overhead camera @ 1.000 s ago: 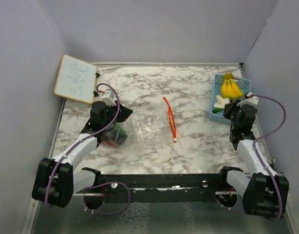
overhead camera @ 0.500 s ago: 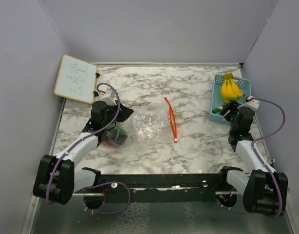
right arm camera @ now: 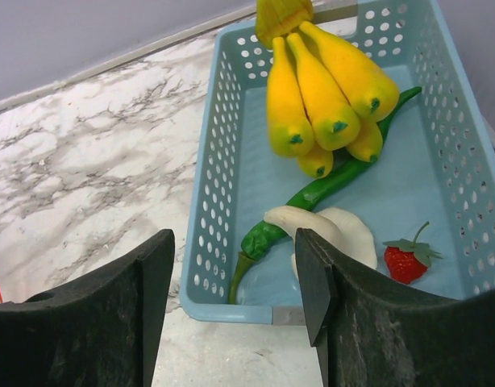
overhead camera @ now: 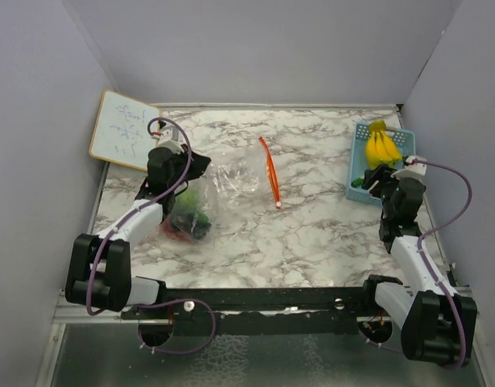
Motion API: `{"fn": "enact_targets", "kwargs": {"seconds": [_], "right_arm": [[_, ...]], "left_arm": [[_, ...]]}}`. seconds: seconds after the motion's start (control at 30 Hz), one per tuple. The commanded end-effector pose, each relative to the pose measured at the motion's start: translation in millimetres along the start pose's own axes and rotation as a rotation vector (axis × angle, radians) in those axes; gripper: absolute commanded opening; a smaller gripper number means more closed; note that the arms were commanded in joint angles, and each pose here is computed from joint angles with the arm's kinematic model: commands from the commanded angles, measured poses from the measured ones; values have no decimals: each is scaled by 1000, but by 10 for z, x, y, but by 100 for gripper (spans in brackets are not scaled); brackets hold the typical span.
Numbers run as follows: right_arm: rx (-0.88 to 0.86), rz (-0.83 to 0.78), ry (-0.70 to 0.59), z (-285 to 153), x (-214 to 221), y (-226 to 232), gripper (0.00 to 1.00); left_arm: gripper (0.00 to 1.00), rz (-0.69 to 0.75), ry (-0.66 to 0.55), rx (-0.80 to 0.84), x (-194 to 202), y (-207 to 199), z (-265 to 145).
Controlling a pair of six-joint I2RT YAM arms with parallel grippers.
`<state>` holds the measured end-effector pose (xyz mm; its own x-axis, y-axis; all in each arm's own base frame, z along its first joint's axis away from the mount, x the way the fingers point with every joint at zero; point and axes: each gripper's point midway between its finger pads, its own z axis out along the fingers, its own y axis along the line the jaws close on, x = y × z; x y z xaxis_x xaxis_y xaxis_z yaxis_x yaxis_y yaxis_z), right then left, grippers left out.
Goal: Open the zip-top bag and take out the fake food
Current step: Place the fake vegetable in the bin, then place the zipper food storage bag at the center of the board.
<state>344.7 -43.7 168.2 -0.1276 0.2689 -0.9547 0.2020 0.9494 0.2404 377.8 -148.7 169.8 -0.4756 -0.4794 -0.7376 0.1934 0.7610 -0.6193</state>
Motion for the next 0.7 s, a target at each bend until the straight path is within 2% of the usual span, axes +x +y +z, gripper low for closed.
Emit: {"fn": "enact_targets", "kwargs": {"seconds": [0.0,0.17,0.37,0.53,0.6,0.67], "right_arm": [[-93,-22,-17,-2,-56,161,61],[-127,-24,-7,-11,-38,228,60],[-165,-32,16,12,23,315,59],[-199,-90,34,32,52,489,59],[-224,-126,38,22,49,636,59],[-273,-162,50,-13,82,858,59]], "left_arm": [[0,-41,-144,-20,-607,76,206],[0,-34,-194,-121,-883,432,329],[1,-88,-295,-322,-1013,952,57],[57,-75,-358,-337,-1127,887,-144],[65,-60,-382,-338,-1210,824,-230],[67,-49,-400,-331,-1290,737,-318]]}}
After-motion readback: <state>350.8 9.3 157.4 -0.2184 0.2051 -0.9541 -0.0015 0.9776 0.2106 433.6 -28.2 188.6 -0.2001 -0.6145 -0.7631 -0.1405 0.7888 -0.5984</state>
